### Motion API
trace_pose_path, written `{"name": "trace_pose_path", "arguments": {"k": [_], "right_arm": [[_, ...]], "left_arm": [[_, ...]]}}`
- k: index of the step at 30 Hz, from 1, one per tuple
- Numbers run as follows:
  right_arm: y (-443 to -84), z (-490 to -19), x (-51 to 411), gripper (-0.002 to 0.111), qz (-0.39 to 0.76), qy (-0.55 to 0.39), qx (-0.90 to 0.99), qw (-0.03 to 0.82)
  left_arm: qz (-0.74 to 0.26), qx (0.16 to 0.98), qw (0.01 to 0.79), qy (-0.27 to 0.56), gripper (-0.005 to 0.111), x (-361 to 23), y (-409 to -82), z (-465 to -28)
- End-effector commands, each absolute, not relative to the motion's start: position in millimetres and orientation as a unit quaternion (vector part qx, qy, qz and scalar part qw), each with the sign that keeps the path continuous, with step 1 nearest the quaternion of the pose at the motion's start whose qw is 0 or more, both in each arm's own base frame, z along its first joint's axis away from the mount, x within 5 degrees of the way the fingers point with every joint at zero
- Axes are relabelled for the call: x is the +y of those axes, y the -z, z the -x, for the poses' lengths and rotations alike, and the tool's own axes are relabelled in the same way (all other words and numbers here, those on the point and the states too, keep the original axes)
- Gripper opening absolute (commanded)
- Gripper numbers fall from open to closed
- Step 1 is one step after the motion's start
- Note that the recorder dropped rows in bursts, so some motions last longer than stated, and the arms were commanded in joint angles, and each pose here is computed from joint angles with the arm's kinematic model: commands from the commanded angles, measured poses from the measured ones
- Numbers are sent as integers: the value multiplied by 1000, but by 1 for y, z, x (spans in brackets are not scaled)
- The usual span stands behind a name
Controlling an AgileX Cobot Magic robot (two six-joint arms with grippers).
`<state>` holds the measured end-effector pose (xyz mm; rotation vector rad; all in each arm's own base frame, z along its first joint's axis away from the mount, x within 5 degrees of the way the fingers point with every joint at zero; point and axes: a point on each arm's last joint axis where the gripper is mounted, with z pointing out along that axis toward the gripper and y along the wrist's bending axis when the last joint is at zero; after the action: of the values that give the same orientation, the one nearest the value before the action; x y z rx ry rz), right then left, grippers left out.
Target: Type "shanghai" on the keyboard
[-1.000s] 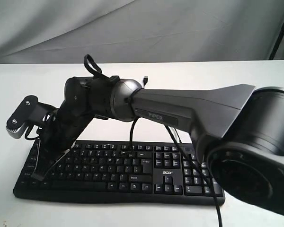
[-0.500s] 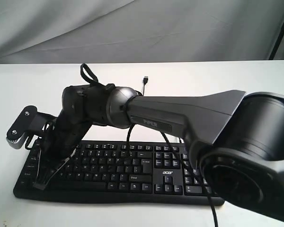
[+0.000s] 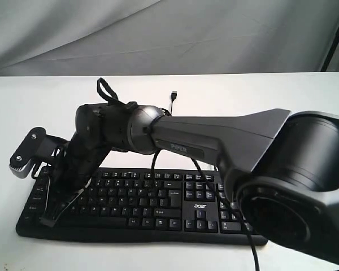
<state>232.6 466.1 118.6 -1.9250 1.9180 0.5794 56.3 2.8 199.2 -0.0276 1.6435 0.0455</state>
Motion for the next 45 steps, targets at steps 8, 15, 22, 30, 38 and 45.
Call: {"name": "trace_pose_path", "arguments": {"k": [8,15,22,30,38,45], "right_arm": [[-155,-234,462,0,696,-181,663,210],[-160,-236,425,0,665,-157,703,196],[-147,-230,393,0,627,-162,734,206],[-139,-230,396,0,627,-172,730,208],[-134,-230,397,0,626,-173,733,203],[-134,-230,396,0,629,-172,731,202]], "left_arm": [[11,730,683,-17,0,2,-199,-56],[11,730,683,-17,0,2,-199,-56],[11,730,683,-17,0,2,-199,-56],[11,730,683,-17,0,2,-199,-56],[11,730,683,-17,0,2,-199,-56],[11,730,683,-17,0,2,-199,-56]]}}
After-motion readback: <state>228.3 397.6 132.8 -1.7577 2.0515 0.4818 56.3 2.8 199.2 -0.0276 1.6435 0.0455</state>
